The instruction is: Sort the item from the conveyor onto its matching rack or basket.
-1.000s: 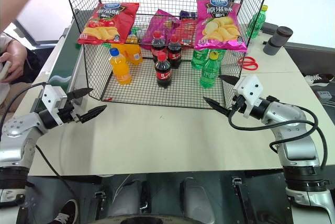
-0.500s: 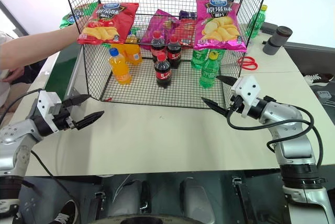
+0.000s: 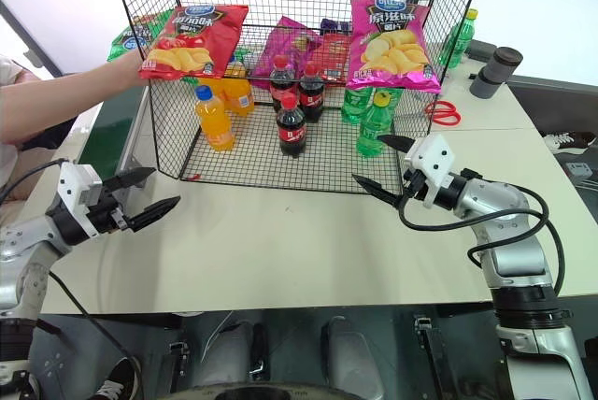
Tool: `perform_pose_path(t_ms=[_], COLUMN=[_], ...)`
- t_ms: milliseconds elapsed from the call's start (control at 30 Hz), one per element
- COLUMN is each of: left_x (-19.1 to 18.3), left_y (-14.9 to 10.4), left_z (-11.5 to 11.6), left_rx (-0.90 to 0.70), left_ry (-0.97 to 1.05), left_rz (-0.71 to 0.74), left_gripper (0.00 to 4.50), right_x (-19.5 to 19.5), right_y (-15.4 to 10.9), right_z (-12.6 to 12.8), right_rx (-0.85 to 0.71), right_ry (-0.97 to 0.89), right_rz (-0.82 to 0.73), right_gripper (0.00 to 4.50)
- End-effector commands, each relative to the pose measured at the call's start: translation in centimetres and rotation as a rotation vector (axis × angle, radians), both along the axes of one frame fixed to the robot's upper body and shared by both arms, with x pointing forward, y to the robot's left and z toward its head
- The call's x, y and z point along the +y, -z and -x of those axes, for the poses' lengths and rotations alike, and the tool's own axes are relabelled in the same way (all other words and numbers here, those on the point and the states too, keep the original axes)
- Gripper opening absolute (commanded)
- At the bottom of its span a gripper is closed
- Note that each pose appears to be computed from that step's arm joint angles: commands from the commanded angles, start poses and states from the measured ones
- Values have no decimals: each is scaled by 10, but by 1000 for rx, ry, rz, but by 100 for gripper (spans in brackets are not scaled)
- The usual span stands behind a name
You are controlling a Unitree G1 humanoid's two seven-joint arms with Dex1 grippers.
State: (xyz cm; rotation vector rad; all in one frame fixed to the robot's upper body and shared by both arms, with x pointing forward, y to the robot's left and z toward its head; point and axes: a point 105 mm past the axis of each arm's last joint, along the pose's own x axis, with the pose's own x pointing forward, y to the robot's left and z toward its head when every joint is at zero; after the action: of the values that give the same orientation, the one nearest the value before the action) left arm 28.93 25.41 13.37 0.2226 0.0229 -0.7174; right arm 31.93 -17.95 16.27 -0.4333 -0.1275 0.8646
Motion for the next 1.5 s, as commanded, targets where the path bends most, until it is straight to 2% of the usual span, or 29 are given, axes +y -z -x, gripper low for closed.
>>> perform_pose_path(t_ms=[33,633,967,1067,1200,1267,1367,1500], left_x=[5,13,23,37,56,63,81,103], left_y=[-18,-20,-14,-12,-6,-4,-1,-11], left_z=[2,8,20,22,29,36,48,58], left_rx=[-85,-112,-114,-145,-205,-243,-303,-394], left_ry=[-6,-78,-123,-208,-296,-333,-400,-483], left_rz=[-37,-59,-99,-160,-344,-421,-640,-850], left_gripper=[450,450,450,450,450,450,450,450], right_x=[2,12,24,33,51,62,88,100], right_y=[-12,-12,-8,-9,3,5,20,21], right_z=[-2,-3,1,5,17,19,41,46], right_rx=[-47,-40,-10,27,62,100,223,264], right_ry=[-12,-46,-114,-166,-271,-301,-471,-539], right_rz=[-7,-19,-27,-86,-46,-87,-62,-75], right_gripper=[448,448,448,448,448,448,448,448])
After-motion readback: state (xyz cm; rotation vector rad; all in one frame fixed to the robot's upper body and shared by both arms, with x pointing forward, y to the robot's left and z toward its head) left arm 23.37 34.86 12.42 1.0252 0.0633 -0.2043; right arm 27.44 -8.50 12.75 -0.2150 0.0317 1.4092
